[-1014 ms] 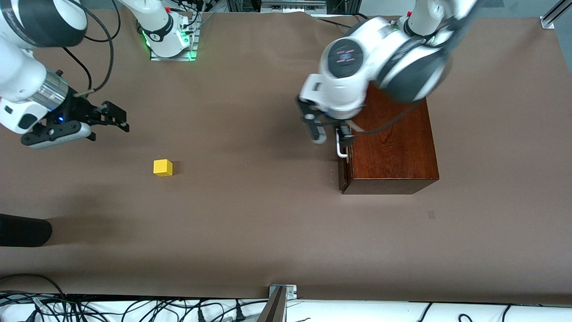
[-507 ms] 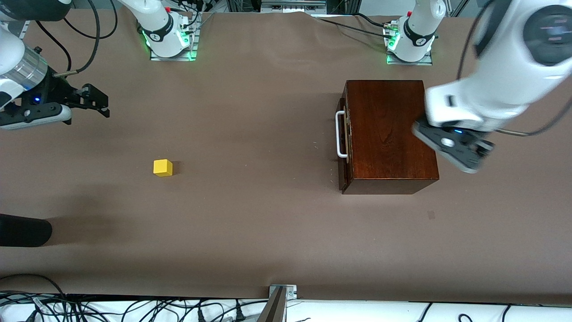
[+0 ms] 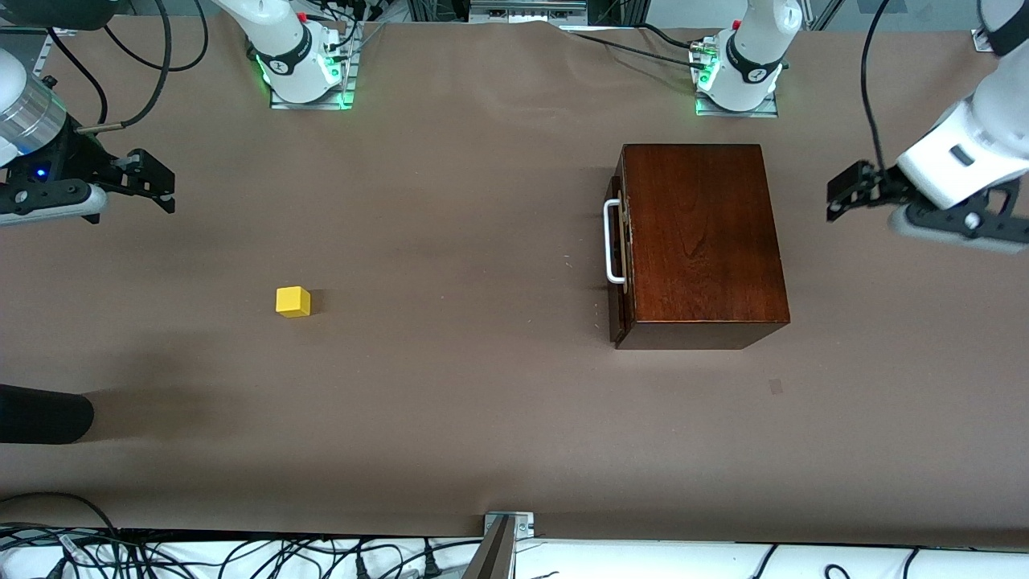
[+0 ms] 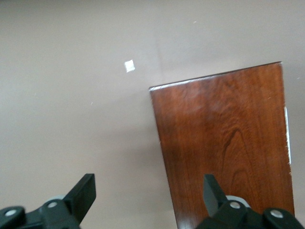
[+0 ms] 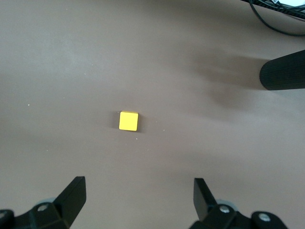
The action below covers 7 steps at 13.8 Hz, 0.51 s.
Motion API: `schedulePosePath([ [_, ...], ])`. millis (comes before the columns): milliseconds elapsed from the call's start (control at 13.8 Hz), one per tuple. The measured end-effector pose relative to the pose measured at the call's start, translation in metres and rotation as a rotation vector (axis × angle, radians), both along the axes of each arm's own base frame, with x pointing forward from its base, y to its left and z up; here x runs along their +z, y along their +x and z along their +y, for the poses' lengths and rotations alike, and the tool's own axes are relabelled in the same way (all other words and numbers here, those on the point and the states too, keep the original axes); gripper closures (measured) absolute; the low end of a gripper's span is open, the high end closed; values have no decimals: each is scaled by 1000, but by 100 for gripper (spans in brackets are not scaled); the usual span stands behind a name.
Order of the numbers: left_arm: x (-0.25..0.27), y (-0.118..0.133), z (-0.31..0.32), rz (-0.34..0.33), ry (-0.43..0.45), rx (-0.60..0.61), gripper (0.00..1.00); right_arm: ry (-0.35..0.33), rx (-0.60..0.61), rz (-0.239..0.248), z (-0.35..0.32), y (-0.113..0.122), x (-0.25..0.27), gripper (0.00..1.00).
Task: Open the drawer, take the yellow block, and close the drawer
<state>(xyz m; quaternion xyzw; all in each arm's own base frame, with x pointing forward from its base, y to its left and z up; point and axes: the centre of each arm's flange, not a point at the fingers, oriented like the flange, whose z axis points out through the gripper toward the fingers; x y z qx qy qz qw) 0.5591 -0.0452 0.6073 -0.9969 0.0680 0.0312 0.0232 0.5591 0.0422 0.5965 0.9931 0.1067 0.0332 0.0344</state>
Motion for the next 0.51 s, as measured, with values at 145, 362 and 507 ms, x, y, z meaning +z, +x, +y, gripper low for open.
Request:
schedulePosePath([
  [145,3,-14,20,-1,3,36,0,0,0,-3,0,0,1,0],
  [362,-4,-19,23,7,2,44,0,0,0,-2,0,0,2,0],
  [507,-8,-19,23,10,2,47,0,-2,-3,18,0,-2,0,0],
])
